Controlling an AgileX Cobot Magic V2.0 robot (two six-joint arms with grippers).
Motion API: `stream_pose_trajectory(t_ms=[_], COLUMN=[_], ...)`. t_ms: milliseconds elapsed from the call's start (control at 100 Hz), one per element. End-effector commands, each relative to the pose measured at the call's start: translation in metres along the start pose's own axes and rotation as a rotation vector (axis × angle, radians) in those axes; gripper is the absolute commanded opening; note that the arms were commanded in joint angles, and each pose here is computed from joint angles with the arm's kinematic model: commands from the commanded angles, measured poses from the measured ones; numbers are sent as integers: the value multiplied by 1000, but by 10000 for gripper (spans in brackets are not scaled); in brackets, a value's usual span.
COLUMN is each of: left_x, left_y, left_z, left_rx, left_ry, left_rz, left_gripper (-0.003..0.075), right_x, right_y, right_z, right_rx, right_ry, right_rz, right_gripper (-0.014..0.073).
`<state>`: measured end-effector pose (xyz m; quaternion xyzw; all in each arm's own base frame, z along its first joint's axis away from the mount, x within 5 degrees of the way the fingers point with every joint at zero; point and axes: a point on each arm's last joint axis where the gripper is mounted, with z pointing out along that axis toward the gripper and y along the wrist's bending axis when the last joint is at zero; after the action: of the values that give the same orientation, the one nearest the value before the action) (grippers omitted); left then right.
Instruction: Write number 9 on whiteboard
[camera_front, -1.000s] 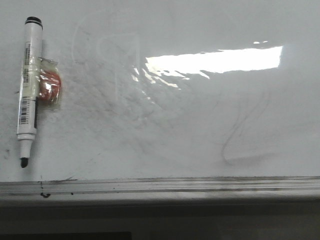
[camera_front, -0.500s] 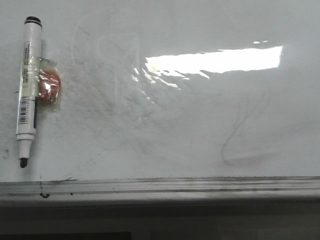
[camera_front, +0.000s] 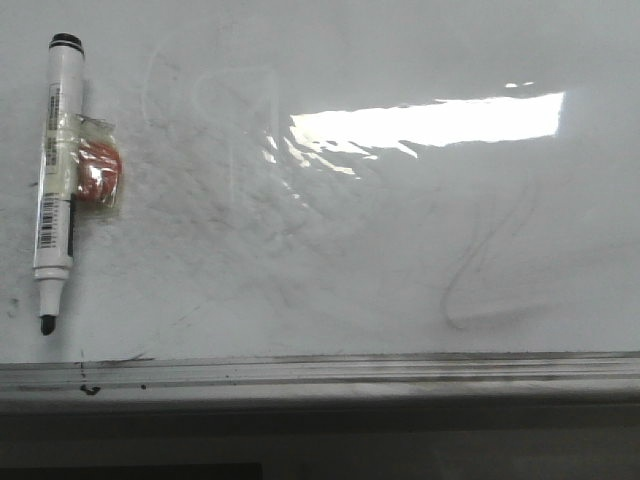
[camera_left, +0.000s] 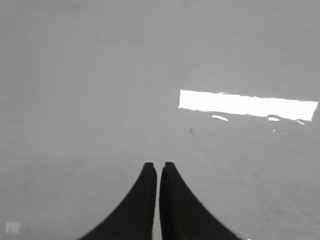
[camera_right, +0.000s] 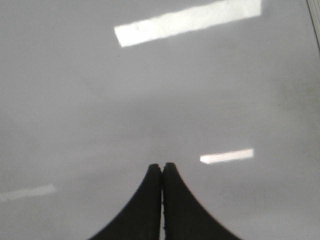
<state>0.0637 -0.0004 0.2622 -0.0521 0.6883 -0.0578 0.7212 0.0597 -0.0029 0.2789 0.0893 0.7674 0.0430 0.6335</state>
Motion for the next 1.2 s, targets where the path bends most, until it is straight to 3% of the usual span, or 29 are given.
stream_pose_trajectory(t_ms=[0, 90, 260, 310, 520, 750, 920, 1190], left_x=[-14, -10, -11, -13, -17, -6, 6, 24], left_y=[-2, -1, -1, -1, -15, -47, -73, -101], left_z=[4, 8, 17, 21, 25, 22, 23, 37], left_rx=[4, -3, -5, -2, 158, 489, 671, 734], left_ry=[-48, 2, -5, -31, -70, 70, 188, 259], left_rz=[-6, -13, -17, -54, -58, -120, -134, -160], left_gripper=[-18, 49, 386, 438, 382, 379, 377, 377], right_x=[-20, -21, -21, -20, -19, -15, -15, -15], right_y=[4, 4, 3, 3, 3, 2, 2, 2], right_z=[3, 7, 8, 8, 8, 8, 8, 8], right_rx=[-6, -6, 1, 2, 6, 13, 13, 13], right_ry=[-31, -31, -22, -18, 1, 37, 40, 40], right_rz=[1, 1, -12, -12, -12, -12, -12, -12], right_gripper=[-63, -63, -63, -63, -63, -63, -63, -63])
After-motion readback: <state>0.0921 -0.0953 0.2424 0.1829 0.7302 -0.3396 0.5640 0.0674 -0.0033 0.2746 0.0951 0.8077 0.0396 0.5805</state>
